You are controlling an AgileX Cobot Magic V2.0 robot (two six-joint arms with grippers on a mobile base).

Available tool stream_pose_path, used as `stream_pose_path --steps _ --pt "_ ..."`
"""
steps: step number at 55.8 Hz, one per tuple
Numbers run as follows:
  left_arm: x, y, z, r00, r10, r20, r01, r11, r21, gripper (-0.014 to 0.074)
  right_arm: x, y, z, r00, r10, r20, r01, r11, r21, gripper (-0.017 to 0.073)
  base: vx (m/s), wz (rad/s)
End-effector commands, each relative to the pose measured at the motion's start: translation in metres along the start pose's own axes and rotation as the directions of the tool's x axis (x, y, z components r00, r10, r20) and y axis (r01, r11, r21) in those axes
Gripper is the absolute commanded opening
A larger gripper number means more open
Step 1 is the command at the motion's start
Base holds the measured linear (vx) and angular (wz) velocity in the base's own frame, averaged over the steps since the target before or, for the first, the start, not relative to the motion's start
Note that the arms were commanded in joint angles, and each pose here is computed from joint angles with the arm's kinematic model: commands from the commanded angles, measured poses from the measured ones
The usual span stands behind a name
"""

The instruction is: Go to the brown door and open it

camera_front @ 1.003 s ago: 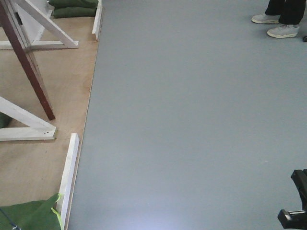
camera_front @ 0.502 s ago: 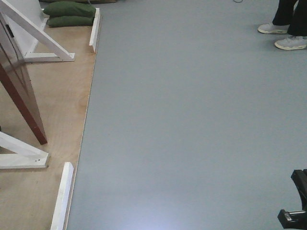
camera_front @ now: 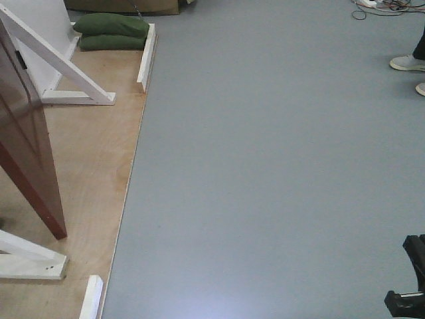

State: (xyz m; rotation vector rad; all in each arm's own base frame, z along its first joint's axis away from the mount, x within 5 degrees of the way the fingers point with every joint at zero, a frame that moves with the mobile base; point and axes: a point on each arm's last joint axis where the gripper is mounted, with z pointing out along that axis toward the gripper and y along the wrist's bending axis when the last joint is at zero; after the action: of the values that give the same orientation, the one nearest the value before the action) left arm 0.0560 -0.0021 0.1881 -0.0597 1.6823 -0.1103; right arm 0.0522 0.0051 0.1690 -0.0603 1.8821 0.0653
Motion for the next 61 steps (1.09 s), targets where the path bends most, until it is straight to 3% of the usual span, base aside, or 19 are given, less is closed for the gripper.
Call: stream_pose_path --steps 1,61 --pt "-0.0134 -0.0020 -0.0027 0.994 -0.011 0.106 0.009 1.000 0.022 -0.0006 -0.0064 -0.0004 -0.0002 0.997 -0.012 0.082 0.011 1.000 0.005 0.0000 0.45 0.07" --pt "-0.0134 -0.0020 -0.0027 0.994 -0.011 0.106 0.009 1.000 0.022 -0.0006 -0.0061 -0.0004 -0.0002 0.997 -0.012 0.079 0.011 1.000 0.005 0.0000 0.37 0.06"
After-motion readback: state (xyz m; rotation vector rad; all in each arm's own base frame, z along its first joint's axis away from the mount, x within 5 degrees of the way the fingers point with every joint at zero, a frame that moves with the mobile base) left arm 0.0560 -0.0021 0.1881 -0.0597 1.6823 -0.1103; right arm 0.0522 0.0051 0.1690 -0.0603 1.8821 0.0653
